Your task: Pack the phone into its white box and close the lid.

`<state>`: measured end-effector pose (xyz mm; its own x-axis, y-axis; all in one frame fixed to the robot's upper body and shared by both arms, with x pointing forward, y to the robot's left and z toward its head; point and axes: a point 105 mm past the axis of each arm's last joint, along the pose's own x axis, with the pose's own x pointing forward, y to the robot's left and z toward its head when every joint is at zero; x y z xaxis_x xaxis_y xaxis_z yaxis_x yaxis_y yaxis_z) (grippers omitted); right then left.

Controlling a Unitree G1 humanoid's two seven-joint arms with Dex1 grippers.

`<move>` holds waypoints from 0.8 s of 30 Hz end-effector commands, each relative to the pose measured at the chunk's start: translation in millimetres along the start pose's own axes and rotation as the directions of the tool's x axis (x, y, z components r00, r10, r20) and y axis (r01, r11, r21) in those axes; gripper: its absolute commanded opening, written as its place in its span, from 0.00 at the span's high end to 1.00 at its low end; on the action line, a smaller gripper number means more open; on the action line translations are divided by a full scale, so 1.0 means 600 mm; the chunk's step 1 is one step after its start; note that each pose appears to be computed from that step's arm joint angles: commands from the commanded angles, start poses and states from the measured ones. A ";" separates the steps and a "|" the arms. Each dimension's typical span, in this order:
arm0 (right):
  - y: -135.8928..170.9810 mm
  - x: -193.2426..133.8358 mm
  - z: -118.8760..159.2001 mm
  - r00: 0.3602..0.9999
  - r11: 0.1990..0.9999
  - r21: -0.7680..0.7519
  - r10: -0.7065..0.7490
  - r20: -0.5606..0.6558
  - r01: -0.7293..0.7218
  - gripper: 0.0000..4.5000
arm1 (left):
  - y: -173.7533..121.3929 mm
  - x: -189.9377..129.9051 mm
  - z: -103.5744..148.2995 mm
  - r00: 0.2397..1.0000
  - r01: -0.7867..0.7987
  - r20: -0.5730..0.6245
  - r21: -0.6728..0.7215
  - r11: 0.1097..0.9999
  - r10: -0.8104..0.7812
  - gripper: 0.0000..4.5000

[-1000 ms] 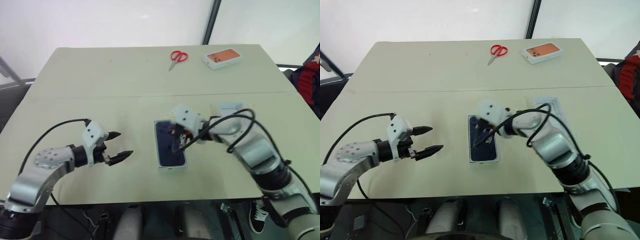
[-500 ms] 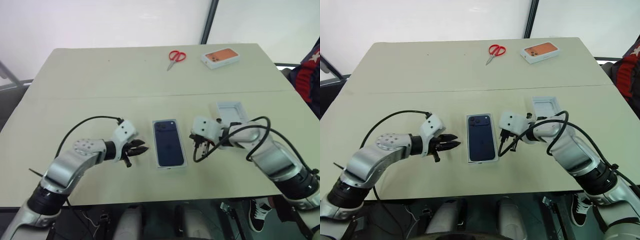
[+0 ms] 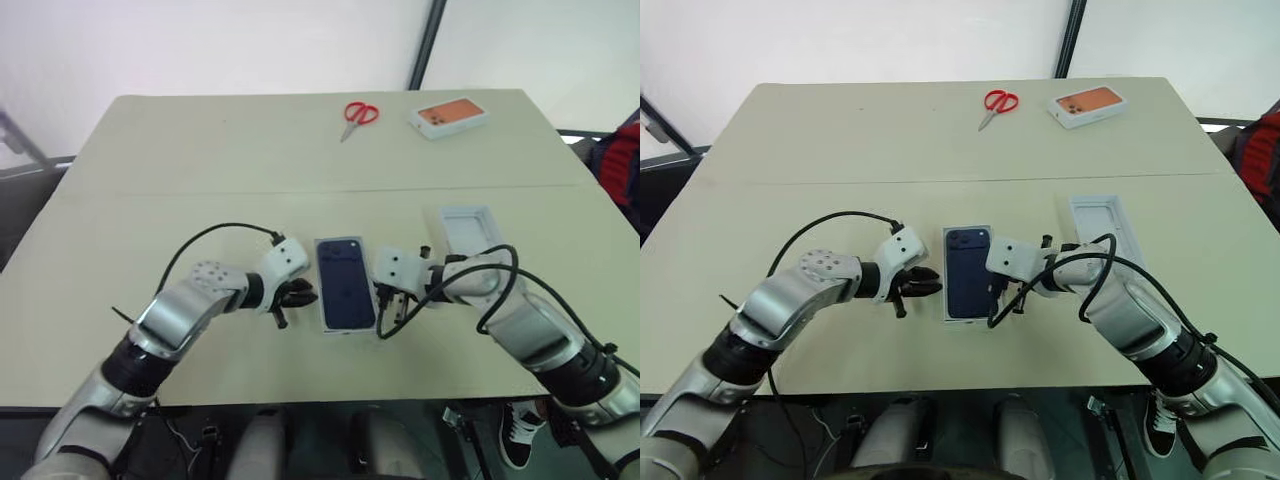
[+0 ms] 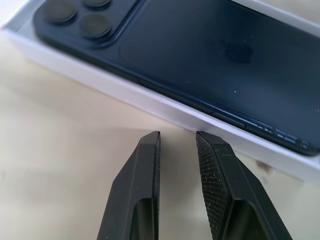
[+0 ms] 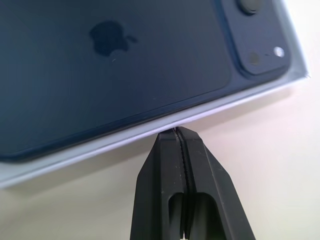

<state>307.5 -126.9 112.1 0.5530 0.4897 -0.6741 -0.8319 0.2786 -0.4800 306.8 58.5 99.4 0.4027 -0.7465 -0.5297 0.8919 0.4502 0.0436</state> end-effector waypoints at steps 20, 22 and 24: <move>-0.036 -0.081 -0.090 0.990 0.997 0.043 -0.061 -0.127 0.067 1.00 | -0.080 0.130 0.096 0.970 0.217 0.084 0.106 0.970 -0.226 0.73; -0.037 -0.082 -0.095 0.989 0.996 0.050 -0.067 -0.135 0.074 1.00 | -0.080 0.131 0.096 0.970 0.219 0.086 0.101 0.971 -0.228 0.73; -0.038 -0.082 -0.097 0.988 0.996 0.051 -0.071 -0.137 0.079 1.00 | -0.080 0.131 0.097 0.970 0.219 0.090 0.097 0.971 -0.228 0.73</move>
<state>302.4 -213.3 115.7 0.6061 0.3081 -0.7333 -0.7844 0.3840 -0.4871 315.2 -34.2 95.8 0.2460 -0.8416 -0.4807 0.9586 0.2848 -0.0081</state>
